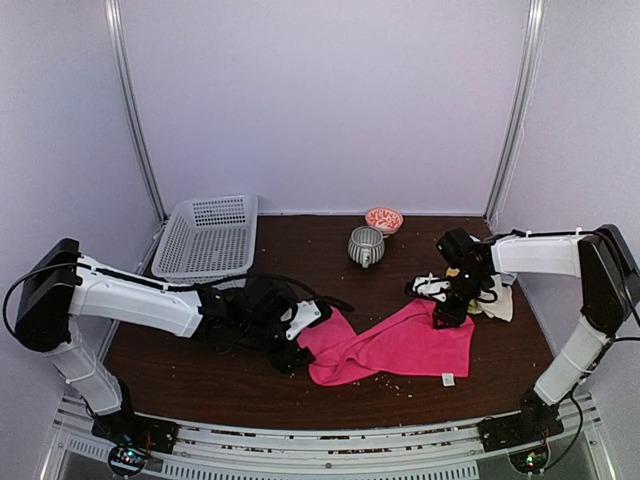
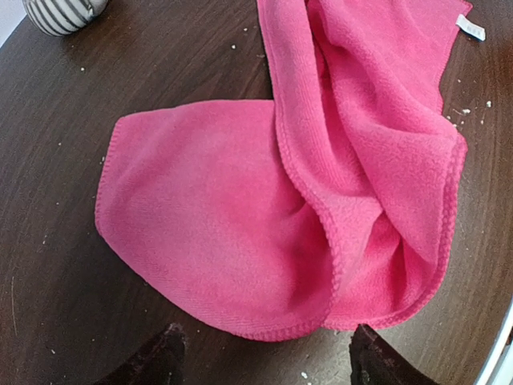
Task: Roll the towels
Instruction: Place the towel at the center of the board, then pick up the towel from the center of the board, then flatten out the towel at the center of the board.
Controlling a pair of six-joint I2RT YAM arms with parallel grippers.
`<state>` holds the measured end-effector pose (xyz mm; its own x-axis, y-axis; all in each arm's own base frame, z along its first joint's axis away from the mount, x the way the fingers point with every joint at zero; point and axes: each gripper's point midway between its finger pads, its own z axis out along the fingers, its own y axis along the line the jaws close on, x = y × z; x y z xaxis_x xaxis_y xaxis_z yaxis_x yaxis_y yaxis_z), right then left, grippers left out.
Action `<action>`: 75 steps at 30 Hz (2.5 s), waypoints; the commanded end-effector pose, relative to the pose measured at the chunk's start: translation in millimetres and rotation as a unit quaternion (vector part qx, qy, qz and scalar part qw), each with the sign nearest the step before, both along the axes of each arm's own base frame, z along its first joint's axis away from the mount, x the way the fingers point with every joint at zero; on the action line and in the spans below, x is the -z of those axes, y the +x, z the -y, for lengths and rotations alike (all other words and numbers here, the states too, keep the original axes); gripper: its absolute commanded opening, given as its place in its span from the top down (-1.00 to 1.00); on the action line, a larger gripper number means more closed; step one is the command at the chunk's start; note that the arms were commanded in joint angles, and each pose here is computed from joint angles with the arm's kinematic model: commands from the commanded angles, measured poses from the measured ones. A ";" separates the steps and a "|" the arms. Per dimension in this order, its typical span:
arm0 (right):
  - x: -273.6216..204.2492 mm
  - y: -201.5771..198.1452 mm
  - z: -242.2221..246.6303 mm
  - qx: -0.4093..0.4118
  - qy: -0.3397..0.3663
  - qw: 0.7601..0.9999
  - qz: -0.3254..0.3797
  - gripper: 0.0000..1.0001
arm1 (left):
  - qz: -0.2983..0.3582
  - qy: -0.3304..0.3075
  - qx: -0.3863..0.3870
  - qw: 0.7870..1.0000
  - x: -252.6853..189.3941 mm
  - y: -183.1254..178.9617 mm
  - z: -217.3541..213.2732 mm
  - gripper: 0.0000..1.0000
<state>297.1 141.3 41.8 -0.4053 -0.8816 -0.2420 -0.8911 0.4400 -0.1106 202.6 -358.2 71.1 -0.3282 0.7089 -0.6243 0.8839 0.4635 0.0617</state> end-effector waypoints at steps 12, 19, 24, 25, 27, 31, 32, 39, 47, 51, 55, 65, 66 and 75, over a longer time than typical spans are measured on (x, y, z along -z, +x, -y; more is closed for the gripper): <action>7.6 7.9 17.5 0.056 -0.040 0.997 0.024 0.55 | 0.067 0.003 -0.015 0.998 -4.9 40.0 23.6 -0.03; 2.1 19.2 11.2 0.069 -0.024 0.997 0.033 1.00 | 0.088 -0.025 -0.038 0.995 -14.7 52.4 18.2 0.61; -41.8 28.4 -4.1 0.068 0.027 0.996 0.060 1.00 | 0.114 -0.052 -0.060 0.990 -42.7 63.4 17.9 1.00; -55.1 31.5 -8.4 0.067 0.044 0.994 0.069 1.00 | 0.121 -0.056 -0.067 0.989 -50.6 66.3 15.8 1.00; -87.1 36.8 -17.9 0.064 0.084 0.991 0.083 1.00 | 0.145 -0.054 -0.091 0.984 -75.0 73.4 5.3 1.00; -166.0 48.4 -35.5 0.061 0.185 0.973 0.127 1.00 | 0.192 -0.063 -0.141 0.969 -149.1 78.3 -25.0 1.00; -188.1 51.0 -36.2 0.062 0.212 0.965 0.140 1.00 | 0.208 -0.073 -0.163 0.962 -176.1 80.2 -36.2 1.00; -317.8 53.8 -1.4 0.075 0.384 0.896 0.209 1.00 | 0.251 -0.136 -0.219 0.933 -314.6 65.1 -88.3 1.00; -238.9 -13.6 5.6 0.012 0.311 0.942 0.125 1.00 | 0.098 -0.154 -0.096 0.979 -234.9 2.1 -68.5 1.00; -206.5 -68.0 8.0 -0.049 0.274 0.957 0.079 1.00 | 0.037 -0.182 -0.047 0.981 -221.2 -30.6 -58.6 1.00; -188.2 -80.6 6.3 -0.048 0.272 0.960 0.041 0.96 | 0.065 -0.195 -0.057 0.977 -221.2 -21.7 -57.9 1.00; -118.8 -21.0 26.5 0.062 0.202 0.977 -0.027 0.99 | 0.005 -0.015 -0.013 1.000 -72.7 -7.5 -15.2 -0.41; -117.9 -20.4 25.2 0.061 0.206 0.976 -0.024 0.98 | 0.015 -0.009 -0.016 1.000 -66.4 -1.9 -13.8 -0.48; -115.1 -16.3 25.9 0.059 0.205 0.977 -0.009 0.94 | -0.075 0.075 -0.010 0.994 12.7 34.8 -5.5 -0.14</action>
